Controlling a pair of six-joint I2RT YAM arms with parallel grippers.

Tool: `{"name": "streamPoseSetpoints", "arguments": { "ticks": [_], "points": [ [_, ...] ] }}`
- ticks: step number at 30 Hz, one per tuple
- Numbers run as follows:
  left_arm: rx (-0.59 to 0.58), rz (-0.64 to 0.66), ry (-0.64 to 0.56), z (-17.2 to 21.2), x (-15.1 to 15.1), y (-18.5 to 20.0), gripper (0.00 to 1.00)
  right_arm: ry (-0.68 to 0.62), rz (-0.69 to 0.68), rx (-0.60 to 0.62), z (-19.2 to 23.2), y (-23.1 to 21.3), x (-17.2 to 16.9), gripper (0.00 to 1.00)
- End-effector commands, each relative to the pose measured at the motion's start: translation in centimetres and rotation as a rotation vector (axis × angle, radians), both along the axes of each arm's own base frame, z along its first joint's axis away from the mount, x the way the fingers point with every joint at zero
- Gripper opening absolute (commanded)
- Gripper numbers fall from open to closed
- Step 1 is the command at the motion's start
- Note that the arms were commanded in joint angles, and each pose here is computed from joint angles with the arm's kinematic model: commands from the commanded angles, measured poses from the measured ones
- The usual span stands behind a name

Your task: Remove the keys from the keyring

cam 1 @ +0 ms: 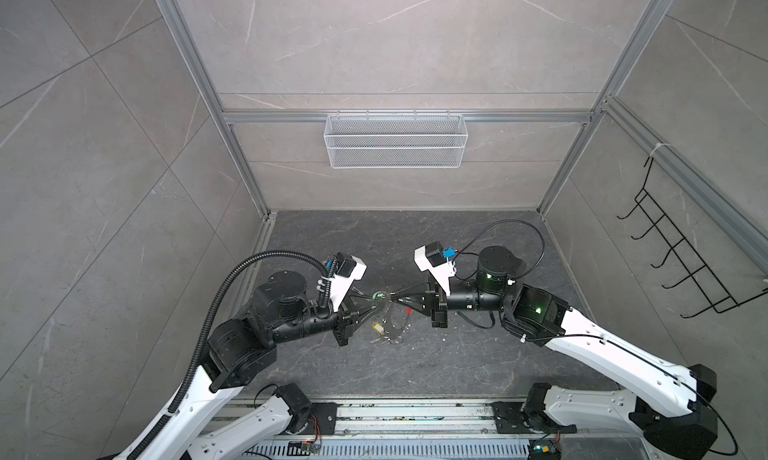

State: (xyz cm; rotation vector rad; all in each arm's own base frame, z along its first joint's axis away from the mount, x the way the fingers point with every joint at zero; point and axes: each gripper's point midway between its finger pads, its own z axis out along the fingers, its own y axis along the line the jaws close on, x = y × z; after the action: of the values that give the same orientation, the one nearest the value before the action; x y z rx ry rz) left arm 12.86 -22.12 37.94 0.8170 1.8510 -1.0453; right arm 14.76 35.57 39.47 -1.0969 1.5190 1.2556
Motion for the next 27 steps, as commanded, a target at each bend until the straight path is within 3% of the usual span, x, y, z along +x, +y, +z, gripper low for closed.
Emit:
{"name": "streamPoseSetpoints", "arguments": {
  "ticks": [1,13,27],
  "points": [
    [-0.052,0.115,-0.047,1.9,1.3,1.3,0.00,-0.001,-0.081,-0.045,-0.1,-0.9,0.6,0.00],
    [-0.042,0.097,0.021,-0.1,1.0,0.9,0.00,-0.047,-0.140,-0.030,0.5,-0.5,1.2,0.00],
    [-0.059,0.065,0.009,-1.0,1.2,0.0,0.00,-0.016,-0.142,0.034,1.4,0.3,1.4,0.00]
  ]
}}
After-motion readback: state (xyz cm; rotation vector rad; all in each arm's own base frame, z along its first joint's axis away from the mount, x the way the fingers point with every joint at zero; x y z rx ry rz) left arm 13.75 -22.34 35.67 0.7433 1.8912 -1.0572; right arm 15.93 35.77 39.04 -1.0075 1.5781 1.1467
